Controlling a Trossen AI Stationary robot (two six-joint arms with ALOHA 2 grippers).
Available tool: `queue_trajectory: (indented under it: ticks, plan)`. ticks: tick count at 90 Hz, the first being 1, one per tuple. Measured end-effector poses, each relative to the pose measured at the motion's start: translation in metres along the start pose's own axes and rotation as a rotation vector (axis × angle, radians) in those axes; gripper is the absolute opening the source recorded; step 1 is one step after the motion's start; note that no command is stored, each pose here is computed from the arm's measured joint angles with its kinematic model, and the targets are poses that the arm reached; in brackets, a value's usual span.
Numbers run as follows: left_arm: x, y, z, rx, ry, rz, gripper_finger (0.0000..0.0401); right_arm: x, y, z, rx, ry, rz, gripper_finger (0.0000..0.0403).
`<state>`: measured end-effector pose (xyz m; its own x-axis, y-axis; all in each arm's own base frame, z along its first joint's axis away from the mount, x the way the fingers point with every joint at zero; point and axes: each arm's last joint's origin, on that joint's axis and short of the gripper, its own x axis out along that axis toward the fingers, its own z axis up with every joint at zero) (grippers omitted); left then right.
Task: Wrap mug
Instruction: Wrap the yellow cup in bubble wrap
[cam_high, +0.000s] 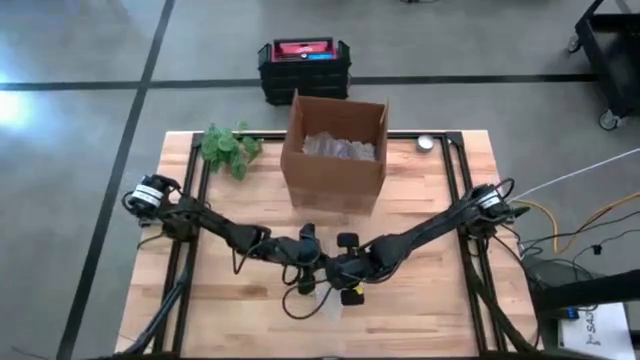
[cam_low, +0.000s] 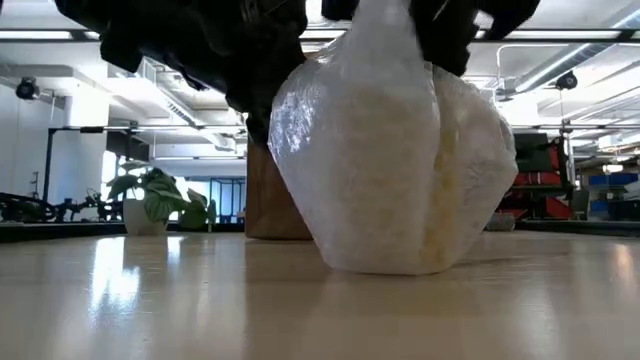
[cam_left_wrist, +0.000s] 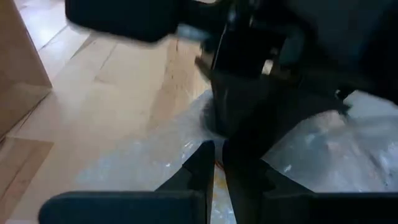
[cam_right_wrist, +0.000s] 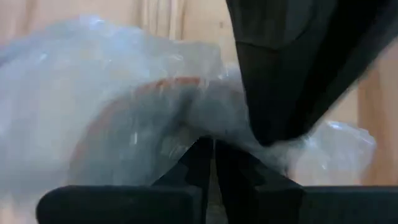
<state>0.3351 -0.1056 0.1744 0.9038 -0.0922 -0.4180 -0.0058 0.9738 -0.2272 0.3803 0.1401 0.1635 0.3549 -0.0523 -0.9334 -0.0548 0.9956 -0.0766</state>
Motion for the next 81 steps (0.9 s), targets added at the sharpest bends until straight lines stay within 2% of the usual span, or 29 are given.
queue_trajectory:
  ticks: [16,27,39,52,62,71,81]
  plan:
    - [-0.021,-0.002,0.010,0.010,0.052,0.001,0.0022,0.001,-0.001,0.002,0.009,-0.018,0.005,0.0013]
    - [-0.046,-0.007,0.015,-0.030,0.134,0.010,0.0022,0.000,0.000,0.003,0.010,-0.033,0.011,0.0013]
    - [-0.057,-0.017,-0.006,-0.054,0.300,0.040,0.0021,0.000,0.000,0.003,0.002,-0.037,0.010,0.0013]
    - [-0.046,-0.031,-0.032,-0.015,0.365,0.021,0.0021,0.001,0.000,0.004,-0.012,-0.047,0.008,0.0013]
    - [-0.028,-0.038,-0.036,-0.028,0.289,-0.020,0.0021,0.001,0.000,0.004,-0.011,-0.053,0.008,0.0013]
    - [-0.018,-0.045,-0.018,0.028,0.175,-0.068,0.0020,0.001,0.000,0.005,-0.013,-0.057,0.007,0.0013]
    - [-0.015,-0.048,0.002,0.118,0.145,-0.071,0.0020,0.001,0.000,0.005,-0.017,-0.058,0.007,0.0014]
